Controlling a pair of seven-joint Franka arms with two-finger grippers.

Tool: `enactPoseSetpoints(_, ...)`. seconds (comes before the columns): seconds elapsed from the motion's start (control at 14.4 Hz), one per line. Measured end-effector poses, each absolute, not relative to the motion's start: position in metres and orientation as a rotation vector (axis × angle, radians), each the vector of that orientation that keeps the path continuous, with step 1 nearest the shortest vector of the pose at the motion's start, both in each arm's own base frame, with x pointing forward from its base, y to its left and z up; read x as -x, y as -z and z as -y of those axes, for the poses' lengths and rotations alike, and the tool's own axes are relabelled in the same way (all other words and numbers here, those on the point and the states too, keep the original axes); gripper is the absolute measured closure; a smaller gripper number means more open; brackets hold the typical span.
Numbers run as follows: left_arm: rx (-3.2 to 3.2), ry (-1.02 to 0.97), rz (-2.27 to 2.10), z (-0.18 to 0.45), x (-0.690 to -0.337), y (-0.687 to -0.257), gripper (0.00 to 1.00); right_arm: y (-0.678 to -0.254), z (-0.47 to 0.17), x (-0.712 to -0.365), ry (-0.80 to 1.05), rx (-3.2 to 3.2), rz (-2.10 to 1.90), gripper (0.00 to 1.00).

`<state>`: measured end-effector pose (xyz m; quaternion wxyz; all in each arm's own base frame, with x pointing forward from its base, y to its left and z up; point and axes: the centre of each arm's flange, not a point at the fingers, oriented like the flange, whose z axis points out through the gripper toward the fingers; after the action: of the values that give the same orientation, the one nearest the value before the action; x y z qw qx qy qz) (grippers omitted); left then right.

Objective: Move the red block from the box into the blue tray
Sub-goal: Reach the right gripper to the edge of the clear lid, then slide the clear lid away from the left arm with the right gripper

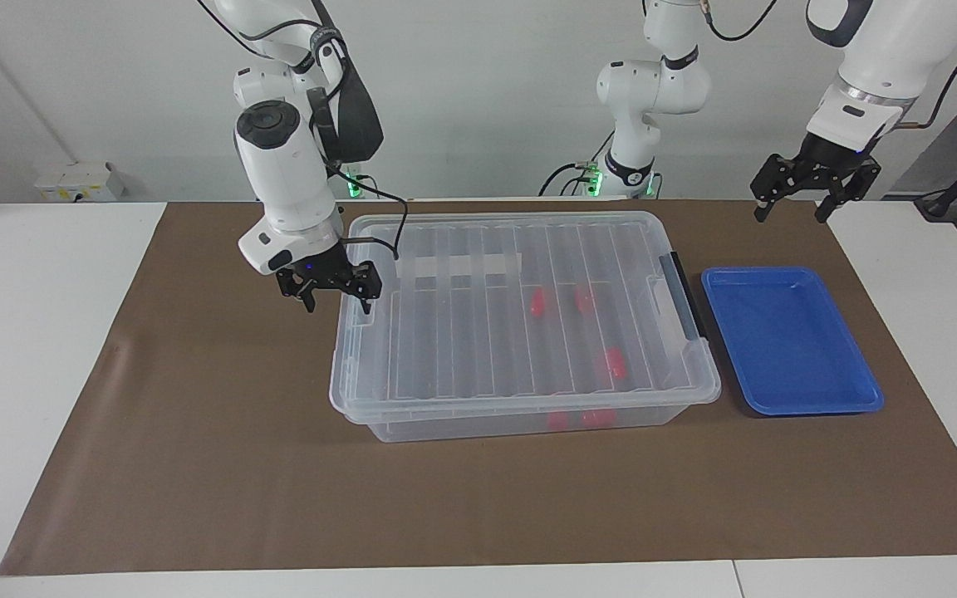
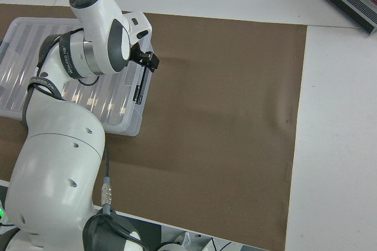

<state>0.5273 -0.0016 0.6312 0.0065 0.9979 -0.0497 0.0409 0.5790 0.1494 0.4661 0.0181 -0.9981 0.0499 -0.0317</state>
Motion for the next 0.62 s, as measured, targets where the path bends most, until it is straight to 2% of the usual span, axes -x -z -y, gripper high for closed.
enactPoseSetpoints(0.62, -3.122, -0.128, 0.155, 0.002, -0.527, -0.631, 0.0, -0.457, -0.12, -0.581, 0.058, 3.109, -0.191, 0.01)
